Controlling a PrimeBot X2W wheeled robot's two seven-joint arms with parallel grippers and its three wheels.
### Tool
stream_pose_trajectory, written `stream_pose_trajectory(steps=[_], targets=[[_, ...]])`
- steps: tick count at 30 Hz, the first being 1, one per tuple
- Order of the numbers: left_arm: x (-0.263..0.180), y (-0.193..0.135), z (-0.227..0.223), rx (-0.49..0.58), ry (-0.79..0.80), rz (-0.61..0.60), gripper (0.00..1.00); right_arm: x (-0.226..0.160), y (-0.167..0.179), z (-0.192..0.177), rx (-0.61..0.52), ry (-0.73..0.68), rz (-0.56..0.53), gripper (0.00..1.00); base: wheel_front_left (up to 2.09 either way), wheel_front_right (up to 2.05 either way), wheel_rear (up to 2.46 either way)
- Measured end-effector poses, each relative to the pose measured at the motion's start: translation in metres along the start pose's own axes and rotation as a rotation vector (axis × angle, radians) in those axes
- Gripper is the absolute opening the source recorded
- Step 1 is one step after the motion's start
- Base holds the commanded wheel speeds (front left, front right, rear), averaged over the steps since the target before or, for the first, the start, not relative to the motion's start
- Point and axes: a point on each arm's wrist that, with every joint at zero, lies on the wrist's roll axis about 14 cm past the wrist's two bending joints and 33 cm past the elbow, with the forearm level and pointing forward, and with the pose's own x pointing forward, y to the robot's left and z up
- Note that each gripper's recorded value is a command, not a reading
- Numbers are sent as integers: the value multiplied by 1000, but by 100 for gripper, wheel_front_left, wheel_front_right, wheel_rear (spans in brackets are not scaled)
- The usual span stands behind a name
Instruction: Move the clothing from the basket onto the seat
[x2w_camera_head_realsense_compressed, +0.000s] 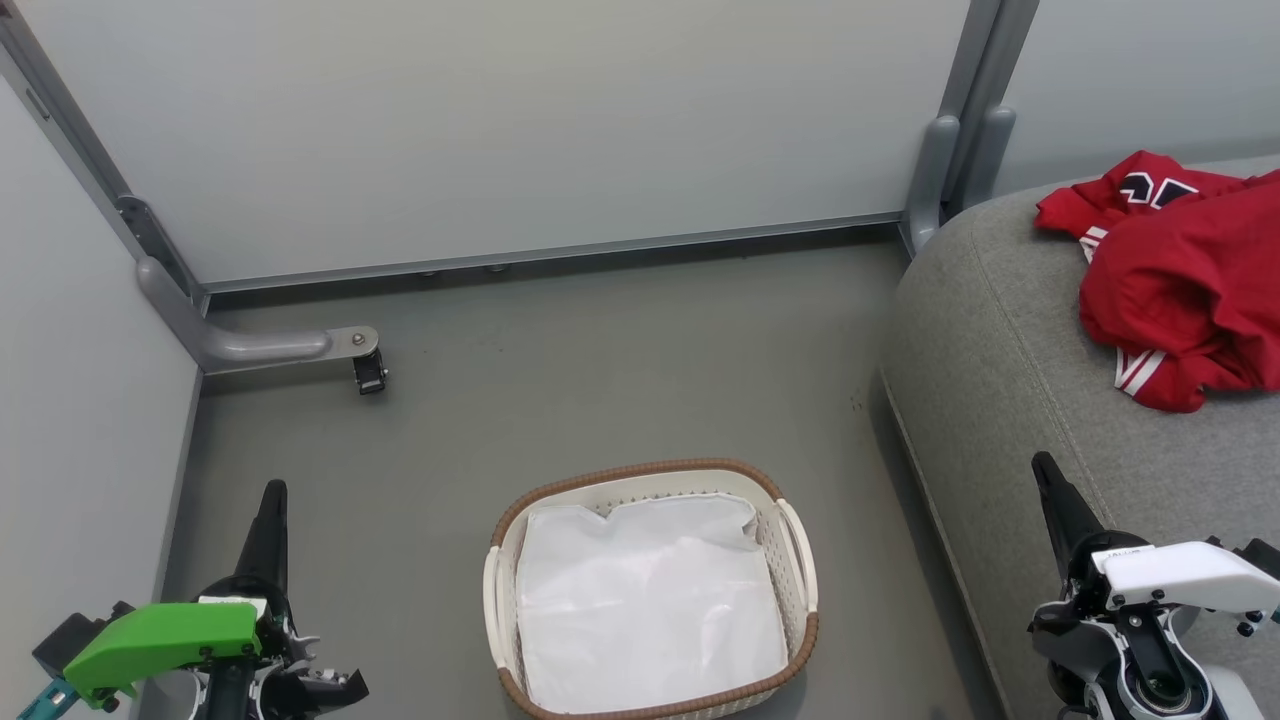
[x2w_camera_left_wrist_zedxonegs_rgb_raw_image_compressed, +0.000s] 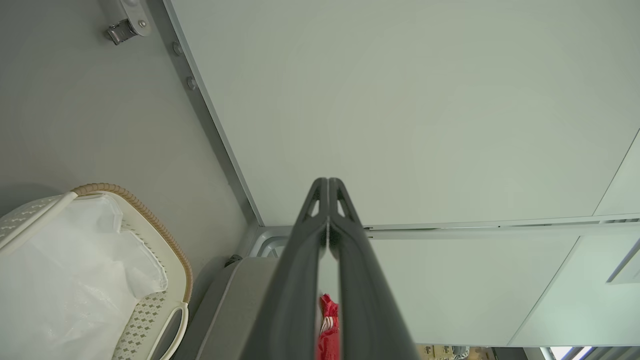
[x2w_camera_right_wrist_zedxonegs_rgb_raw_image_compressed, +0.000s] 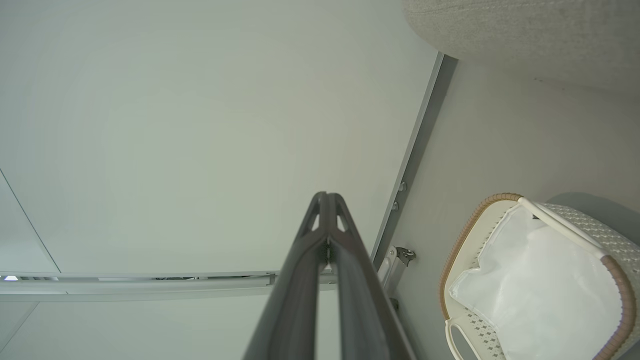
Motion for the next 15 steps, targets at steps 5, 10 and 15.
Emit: stream_pose_trajectory(steps=[5,10,15], targets=[[2,-5,0,-34,2,-16,0,-1,2,2,38,-3,8,0,0,0,0],[3,-7,0,-61,5,-23,0,-2,3,4,70,-5,15,0,0,0,0],[4,-12,1,-90,8,-41,0,-3,5,6,104,-7,23,0,0,0,0]])
